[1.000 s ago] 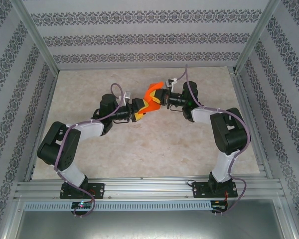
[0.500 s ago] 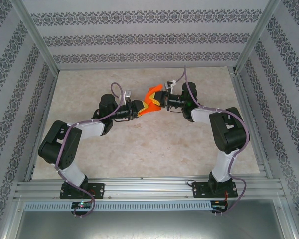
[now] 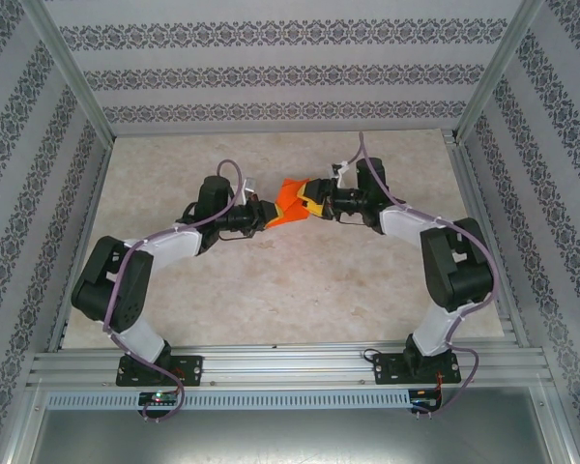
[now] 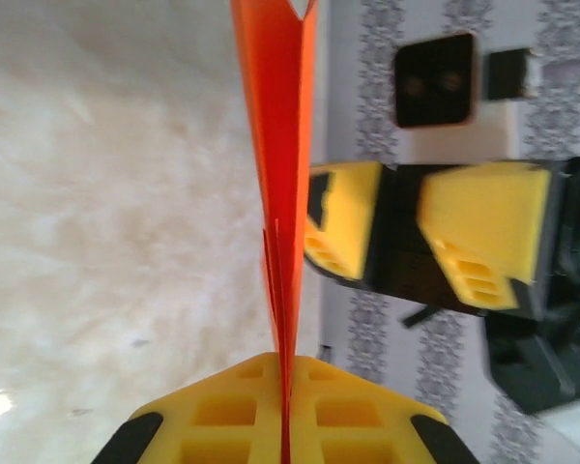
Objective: Fold a paper plane with a square sheet of paper (pick it up from the middle)
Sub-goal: Turn over the paper at the center of the table.
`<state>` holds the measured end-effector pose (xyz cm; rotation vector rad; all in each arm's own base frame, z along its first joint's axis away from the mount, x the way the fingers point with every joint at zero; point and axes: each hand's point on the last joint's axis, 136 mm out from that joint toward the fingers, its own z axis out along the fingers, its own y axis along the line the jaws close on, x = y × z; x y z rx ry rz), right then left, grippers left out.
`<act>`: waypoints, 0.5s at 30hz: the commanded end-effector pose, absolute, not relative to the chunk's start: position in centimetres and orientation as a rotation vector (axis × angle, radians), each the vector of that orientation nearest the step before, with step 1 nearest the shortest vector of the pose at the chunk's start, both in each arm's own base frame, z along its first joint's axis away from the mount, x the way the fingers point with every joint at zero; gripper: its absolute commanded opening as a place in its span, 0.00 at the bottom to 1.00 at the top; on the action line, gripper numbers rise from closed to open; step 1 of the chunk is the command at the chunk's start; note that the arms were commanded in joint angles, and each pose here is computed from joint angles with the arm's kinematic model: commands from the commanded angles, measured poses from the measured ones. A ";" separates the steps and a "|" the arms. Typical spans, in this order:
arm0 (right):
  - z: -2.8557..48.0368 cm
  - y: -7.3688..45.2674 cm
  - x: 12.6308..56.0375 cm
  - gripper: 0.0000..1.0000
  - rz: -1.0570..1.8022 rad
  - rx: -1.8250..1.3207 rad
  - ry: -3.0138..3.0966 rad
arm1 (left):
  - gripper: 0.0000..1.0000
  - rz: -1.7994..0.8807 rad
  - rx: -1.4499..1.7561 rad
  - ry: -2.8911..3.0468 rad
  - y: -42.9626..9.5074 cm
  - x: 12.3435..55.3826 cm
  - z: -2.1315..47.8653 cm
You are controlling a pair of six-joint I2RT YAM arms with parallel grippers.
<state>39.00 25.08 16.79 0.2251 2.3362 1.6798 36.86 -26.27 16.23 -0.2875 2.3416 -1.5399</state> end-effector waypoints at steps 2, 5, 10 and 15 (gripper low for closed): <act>16.2 22.6 38.7 0.56 1.386 0.192 2.413 | 0.09 -0.854 -0.123 2.596 -20.8 35.4 14.7; 15.6 21.6 38.5 0.59 1.280 0.219 2.441 | 0.09 -0.405 -0.057 2.672 -17.4 34.9 14.6; 14.4 19.9 38.3 0.60 1.134 0.295 2.480 | 0.09 0.250 0.058 2.661 -13.3 35.0 15.5; 13.3 18.4 38.1 0.61 1.024 0.370 2.501 | 0.09 0.657 0.154 2.604 -12.5 35.5 15.4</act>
